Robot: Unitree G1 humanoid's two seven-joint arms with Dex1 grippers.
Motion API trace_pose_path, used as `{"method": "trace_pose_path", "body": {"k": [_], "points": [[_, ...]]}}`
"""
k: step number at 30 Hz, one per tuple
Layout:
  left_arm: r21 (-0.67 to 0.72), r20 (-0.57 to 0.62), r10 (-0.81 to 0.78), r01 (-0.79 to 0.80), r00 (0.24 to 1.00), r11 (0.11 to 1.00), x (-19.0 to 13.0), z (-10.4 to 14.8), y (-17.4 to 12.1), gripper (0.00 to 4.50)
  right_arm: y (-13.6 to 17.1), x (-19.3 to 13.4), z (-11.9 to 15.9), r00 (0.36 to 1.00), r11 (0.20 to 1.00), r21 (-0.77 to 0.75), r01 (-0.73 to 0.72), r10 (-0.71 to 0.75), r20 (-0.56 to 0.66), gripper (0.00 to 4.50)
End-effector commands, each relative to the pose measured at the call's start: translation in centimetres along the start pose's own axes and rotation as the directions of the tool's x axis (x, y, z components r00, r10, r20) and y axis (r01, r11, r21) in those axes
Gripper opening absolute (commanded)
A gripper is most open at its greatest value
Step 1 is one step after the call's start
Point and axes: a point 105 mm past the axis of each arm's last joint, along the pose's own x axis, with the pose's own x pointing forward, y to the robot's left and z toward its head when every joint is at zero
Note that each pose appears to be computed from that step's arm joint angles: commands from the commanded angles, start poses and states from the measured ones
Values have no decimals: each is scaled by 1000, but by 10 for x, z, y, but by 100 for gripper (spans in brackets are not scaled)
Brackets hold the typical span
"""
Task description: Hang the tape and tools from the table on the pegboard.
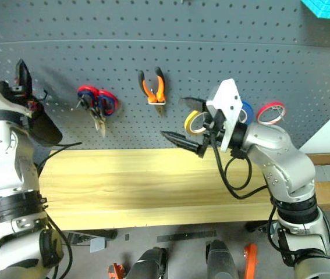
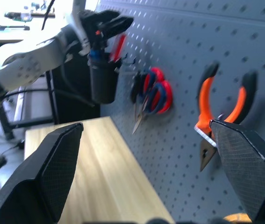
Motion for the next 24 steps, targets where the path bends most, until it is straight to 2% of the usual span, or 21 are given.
{"method": "trace_pose_path", "body": {"k": [1,2,5,6,9,11,14,19,22,24], "points": [[-6,85,51,-51,995,999,-1,24,12,426,-2,-3,17,998,999,-43,14,-11,60,450],[-2,94,66,-66,993,998,-1,27,14,448,-2,-3,16,998,999,-44,13,-11,59,450],[11,130,98,-100,987,995,1,41,17,448,-3,-5,15,998,999,-46,13,-10,54,450],[19,173,57,-61,983,998,4,56,8,448,-3,-6,15,998,999,-45,16,-14,55,450],[22,254,-162,162,954,987,7,89,-44,448,-4,-9,14,998,999,-39,23,-21,51,450],[-2,243,-340,352,908,936,-2,92,-82,448,-3,-13,10,999,999,-33,17,-16,33,450],[-12,190,-540,551,820,834,-27,84,-120,448,2,-23,-2,1000,1000,-18,-6,5,-18,450],[-103,29,-636,635,771,766,-63,52,-138,448,7,-41,-19,995,1000,12,-3,4,-96,450],[-202,-136,-655,627,743,753,-90,16,-145,448,8,-48,-26,992,1000,27,14,-10,-125,450],[-296,-294,-664,595,687,747,-118,-18,-147,448,7,-51,-32,990,999,36,38,-33,-139,450]]}}
